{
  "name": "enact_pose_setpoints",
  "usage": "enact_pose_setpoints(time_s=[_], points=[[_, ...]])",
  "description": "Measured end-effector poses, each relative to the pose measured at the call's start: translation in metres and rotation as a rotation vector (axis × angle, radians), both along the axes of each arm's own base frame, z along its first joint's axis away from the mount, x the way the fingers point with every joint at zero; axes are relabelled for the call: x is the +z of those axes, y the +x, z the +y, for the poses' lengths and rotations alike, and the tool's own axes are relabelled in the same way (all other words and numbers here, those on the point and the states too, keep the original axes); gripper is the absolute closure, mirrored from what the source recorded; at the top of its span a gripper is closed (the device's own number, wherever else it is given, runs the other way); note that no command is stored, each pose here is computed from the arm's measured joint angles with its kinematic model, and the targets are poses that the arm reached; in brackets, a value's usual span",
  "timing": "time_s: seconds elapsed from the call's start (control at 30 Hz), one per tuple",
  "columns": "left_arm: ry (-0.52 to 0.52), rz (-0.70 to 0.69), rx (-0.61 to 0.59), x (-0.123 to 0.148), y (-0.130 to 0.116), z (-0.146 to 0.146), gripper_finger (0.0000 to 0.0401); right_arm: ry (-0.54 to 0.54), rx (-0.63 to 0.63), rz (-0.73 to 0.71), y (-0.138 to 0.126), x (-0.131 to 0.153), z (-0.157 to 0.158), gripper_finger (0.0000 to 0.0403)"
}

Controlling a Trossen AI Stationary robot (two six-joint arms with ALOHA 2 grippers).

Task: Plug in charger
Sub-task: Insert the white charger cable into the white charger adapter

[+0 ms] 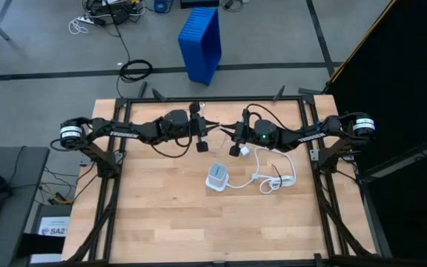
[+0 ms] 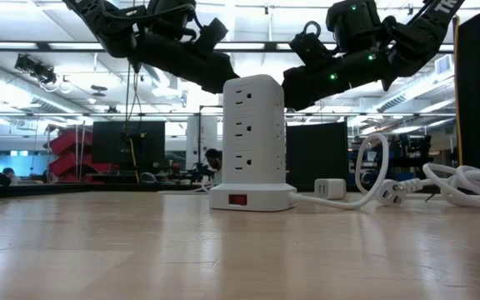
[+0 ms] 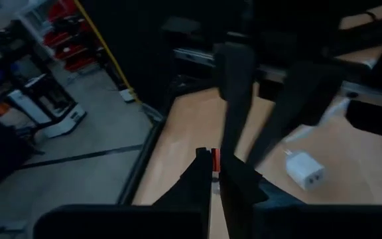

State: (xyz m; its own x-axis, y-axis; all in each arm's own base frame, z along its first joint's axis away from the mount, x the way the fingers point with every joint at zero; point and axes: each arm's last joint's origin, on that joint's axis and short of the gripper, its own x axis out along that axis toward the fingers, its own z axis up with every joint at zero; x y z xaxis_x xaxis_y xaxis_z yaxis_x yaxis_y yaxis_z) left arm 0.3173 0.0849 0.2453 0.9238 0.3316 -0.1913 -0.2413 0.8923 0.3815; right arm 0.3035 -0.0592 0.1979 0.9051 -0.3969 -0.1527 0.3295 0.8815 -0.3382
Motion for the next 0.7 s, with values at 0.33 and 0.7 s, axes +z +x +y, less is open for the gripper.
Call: enact_pose_setpoints(time_s=[0.33,0.7], points=[[0.02,-0.049,0.014,0.012,-0.005,0.003,0.0401,0.01,-0.005,-0.017,0.0,0.001,0.0,0.0313],[0.007,-0.101,0.015,0.016,-0.005,0.003,0.0401,-0.005,-0.005,-0.055,0.002,0.005,0.008,0.031]])
